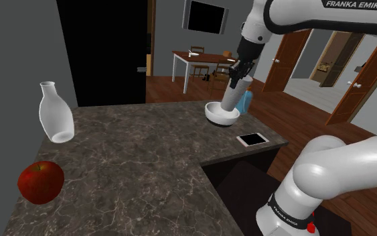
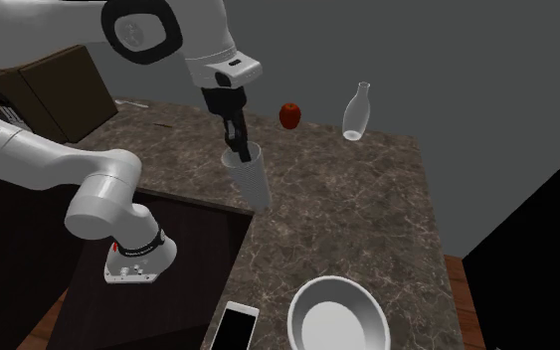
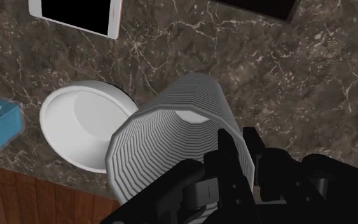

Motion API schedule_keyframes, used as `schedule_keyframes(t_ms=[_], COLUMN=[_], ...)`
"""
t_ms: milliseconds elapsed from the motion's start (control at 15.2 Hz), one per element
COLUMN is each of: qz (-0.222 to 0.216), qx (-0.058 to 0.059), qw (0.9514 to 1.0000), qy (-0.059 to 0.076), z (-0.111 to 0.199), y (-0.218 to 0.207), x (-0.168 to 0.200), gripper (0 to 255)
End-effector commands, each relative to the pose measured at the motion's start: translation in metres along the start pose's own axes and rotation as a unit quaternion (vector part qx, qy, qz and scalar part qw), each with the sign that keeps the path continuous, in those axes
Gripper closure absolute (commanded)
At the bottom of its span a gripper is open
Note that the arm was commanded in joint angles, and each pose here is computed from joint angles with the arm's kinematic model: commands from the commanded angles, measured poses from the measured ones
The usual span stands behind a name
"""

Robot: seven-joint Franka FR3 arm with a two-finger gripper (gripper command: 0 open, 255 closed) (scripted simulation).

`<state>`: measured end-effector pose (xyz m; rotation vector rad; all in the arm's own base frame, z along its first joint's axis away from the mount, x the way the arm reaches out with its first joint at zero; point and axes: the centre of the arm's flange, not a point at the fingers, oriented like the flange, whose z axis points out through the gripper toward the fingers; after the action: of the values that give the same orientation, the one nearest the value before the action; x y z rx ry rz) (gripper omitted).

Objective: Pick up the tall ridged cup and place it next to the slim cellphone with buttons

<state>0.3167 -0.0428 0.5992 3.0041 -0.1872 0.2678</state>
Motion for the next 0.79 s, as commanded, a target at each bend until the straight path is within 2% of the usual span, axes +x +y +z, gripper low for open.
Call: schedule_keyframes(t_ms=[0,726], qz=[-0.001,-0.001], qx=[0.0,0.0], qw=[1.0,1.0], qy=[0.0,0.0], z=[0.002,0.011], y=[0.026,0.167], x=[-0.006,-0.038], gripper=[255,255])
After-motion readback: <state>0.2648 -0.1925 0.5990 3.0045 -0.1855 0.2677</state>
